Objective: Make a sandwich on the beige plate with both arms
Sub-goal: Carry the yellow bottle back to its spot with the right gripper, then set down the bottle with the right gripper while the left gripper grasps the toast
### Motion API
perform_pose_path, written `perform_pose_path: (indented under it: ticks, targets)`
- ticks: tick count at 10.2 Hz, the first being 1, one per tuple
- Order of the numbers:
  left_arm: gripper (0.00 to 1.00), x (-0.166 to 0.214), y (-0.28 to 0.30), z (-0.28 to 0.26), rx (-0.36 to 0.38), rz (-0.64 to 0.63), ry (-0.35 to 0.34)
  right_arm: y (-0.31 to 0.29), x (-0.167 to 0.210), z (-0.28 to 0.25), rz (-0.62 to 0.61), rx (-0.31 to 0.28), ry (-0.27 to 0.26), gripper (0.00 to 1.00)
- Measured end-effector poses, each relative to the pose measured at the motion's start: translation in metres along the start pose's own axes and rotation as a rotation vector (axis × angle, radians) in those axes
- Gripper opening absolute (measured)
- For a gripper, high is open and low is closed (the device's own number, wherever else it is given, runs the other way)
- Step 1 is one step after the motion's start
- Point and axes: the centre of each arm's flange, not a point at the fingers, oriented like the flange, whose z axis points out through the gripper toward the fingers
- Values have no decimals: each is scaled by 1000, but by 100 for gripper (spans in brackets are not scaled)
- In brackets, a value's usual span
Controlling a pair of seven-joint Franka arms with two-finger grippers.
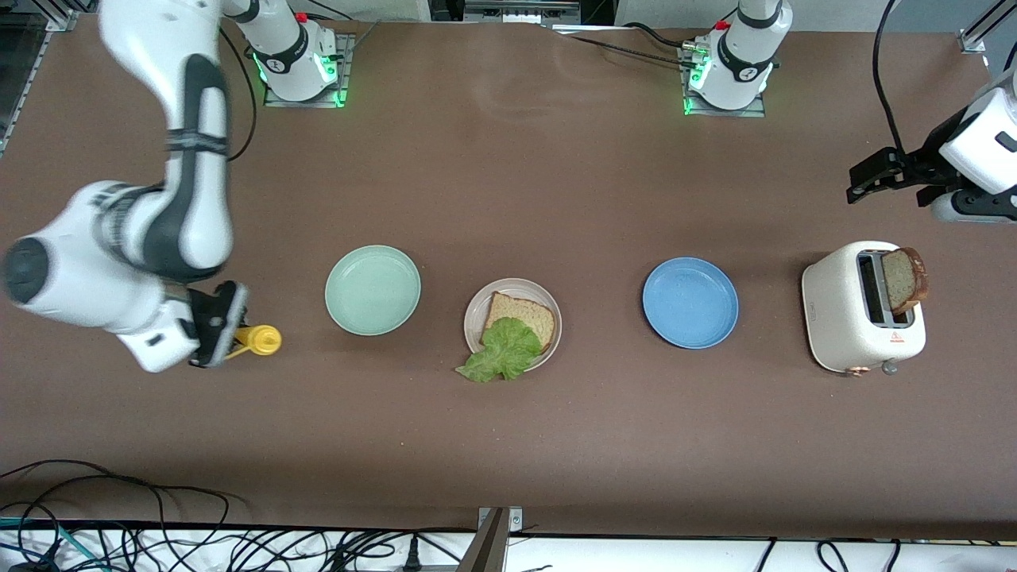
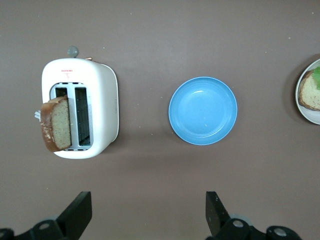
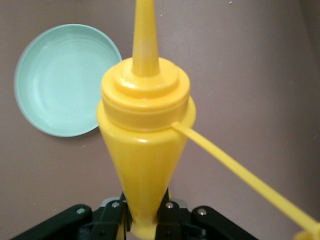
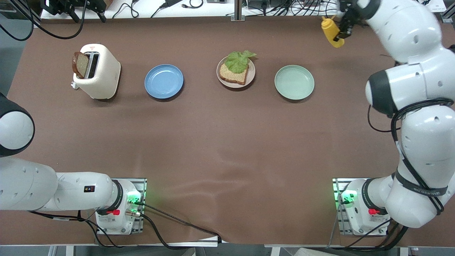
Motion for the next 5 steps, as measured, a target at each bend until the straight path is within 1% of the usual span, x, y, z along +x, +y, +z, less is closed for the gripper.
perform_pose_path:
  ticks: [1, 2, 3, 4, 5]
  targets:
    - [100, 3, -11, 5, 13, -14, -11, 0, -44, 2, 31, 52, 99, 22]
    - [100, 6, -25, 12, 36, -24, -26, -3, -78, 6, 53, 93, 167, 22]
    - [100, 10, -43, 20, 40, -36, -41, -9, -99, 12, 64, 125, 217, 22]
    - [100, 14, -67, 29, 35, -50, -50, -15, -113, 21, 53, 146, 273, 22]
    - [100, 21, -96, 41, 29, -57, -44, -23, -126, 34, 32, 156, 327, 22]
